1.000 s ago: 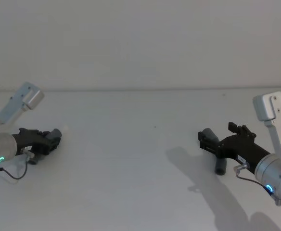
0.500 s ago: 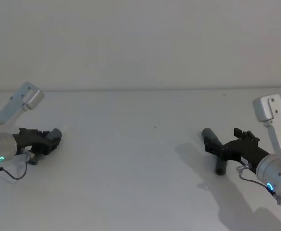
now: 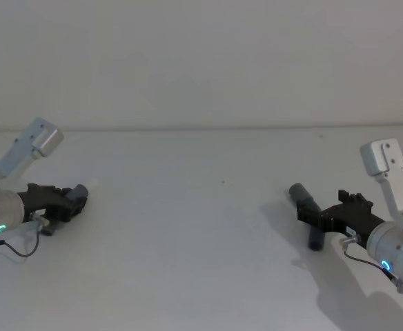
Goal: Use both hands to pick up one end of the pipe from the table, align the ends, and insert them.
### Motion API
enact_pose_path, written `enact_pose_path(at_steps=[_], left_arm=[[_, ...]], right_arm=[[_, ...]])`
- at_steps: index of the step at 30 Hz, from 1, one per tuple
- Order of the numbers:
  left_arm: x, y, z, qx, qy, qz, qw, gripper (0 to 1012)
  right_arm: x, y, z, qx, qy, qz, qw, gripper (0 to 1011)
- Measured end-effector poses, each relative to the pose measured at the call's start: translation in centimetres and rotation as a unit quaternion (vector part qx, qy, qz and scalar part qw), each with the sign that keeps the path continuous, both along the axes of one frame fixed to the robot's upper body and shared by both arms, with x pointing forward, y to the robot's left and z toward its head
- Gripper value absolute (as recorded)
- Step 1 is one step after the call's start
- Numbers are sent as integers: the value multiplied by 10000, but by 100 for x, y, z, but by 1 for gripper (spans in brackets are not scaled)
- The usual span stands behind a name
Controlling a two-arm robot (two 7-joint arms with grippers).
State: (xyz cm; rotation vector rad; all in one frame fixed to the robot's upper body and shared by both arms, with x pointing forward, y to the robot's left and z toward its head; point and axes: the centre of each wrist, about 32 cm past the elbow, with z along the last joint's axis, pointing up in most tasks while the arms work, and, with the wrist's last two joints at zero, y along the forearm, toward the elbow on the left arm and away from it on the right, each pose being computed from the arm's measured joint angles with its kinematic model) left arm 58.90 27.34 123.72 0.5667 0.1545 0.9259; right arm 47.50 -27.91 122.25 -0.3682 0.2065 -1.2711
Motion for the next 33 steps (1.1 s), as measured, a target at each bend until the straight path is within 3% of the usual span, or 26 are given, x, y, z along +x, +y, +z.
enact_pose_path(at_steps=[19, 33], left_arm=[[0, 0, 0, 0, 0, 0, 10000, 332], [0, 0, 1, 0, -1, 0, 10000, 332]], right_arm=[[175, -5, 100, 70, 395, -96, 9991, 1002], [236, 9, 108, 45, 622, -111, 9980, 1002]])
